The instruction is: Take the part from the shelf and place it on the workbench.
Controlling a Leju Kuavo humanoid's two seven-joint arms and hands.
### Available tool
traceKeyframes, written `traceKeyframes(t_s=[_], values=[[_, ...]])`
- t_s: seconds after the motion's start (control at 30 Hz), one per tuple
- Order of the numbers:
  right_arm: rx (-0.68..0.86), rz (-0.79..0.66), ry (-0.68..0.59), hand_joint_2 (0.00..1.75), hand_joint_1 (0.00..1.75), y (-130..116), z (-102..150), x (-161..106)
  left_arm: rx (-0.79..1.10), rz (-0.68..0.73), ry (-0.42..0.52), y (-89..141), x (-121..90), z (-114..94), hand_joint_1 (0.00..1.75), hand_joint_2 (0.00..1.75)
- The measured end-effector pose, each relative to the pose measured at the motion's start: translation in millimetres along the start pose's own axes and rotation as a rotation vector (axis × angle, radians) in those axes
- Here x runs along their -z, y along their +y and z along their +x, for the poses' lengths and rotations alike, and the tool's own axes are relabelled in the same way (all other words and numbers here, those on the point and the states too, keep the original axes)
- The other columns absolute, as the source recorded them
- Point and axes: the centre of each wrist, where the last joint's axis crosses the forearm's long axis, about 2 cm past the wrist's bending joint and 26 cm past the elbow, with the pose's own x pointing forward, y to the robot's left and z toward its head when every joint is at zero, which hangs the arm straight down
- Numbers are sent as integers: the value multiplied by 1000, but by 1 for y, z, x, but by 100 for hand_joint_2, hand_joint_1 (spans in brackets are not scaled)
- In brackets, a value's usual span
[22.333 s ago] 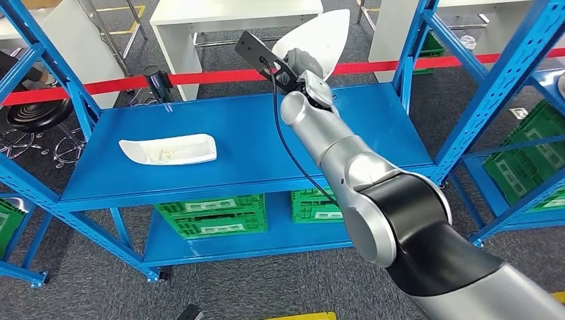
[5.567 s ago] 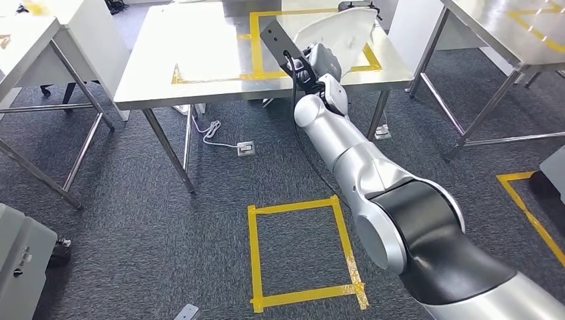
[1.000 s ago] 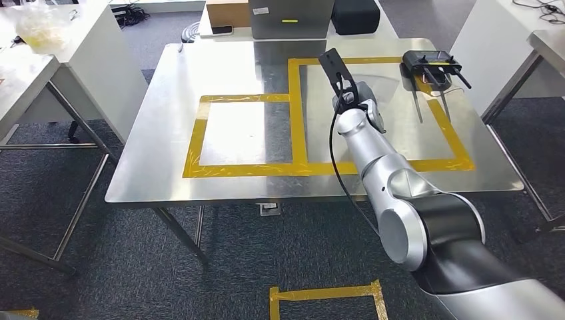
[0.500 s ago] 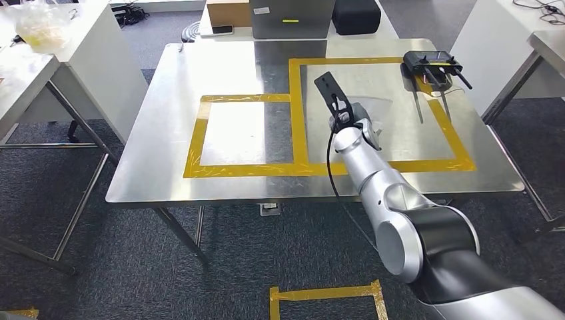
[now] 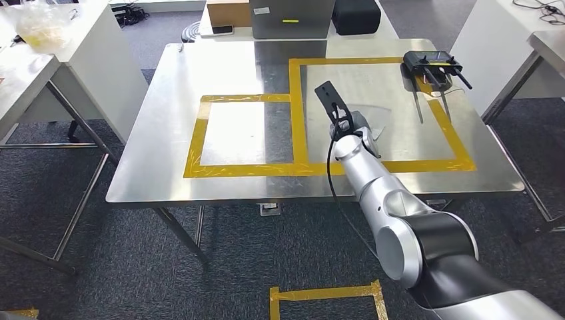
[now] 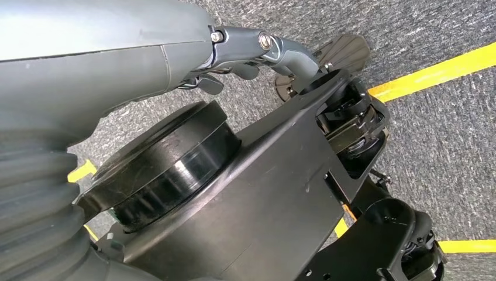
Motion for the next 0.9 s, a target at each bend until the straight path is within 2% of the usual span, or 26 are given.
traceKeyframes(t_s=[0.3, 0.9], values=[[1, -14, 28, 175, 175, -6, -17, 2, 11, -2, 13, 0, 0, 0, 0, 175], [1, -15, 33, 175, 175, -6, -18, 2, 12, -2, 16, 0, 0, 0, 0, 175]])
